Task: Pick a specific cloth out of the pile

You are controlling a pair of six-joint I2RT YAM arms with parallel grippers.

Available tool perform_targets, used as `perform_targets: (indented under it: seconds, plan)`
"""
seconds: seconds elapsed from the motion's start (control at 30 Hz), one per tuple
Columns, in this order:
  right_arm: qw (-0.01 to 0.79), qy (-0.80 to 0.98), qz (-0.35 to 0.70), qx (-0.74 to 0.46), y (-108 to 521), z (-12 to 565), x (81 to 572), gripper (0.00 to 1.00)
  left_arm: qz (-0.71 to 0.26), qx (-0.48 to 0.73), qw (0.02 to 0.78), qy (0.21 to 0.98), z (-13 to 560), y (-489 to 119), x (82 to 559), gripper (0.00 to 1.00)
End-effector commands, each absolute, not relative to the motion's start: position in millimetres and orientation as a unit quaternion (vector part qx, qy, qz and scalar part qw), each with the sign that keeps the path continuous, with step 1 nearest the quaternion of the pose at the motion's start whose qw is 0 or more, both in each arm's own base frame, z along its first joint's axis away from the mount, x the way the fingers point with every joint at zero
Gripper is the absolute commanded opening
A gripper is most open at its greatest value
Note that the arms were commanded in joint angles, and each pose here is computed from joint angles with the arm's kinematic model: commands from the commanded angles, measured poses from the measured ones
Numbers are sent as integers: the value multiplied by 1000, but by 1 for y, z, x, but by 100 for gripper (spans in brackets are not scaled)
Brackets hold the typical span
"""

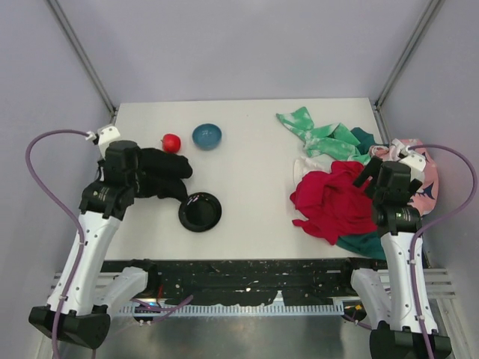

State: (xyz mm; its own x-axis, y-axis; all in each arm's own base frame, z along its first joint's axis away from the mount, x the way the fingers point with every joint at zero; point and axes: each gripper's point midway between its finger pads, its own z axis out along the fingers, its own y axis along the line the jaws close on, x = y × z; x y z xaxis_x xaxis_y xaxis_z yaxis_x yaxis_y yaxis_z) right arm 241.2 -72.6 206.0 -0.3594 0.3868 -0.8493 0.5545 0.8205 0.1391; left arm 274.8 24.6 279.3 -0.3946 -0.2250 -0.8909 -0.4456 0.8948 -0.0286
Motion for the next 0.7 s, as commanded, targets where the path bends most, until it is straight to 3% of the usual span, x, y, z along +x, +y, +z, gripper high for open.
perform_targets:
  seconds: [0.0,0.3,0.53,0.57,0.63,0.67]
  plan:
    - [504,807,-94,294,-77,217,241,95,126,-323,546,763,297,60,255,0]
    - [500,808,-95,298,-77,210,241,95,177,-390,515,743,270,92,231,0]
    - [511,812,-68,274,-67,214,247,95,56,-329,481,811,215,51,287,0]
    - [515,811,-67,270,-66,215,248,95,50,-322,467,822,207,46,291,5]
    - [527,805,-58,265,-64,221,248,95,59,-331,437,834,201,46,292,65]
    - [536,800,-53,263,-62,226,248,95,71,-338,422,838,198,49,290,91]
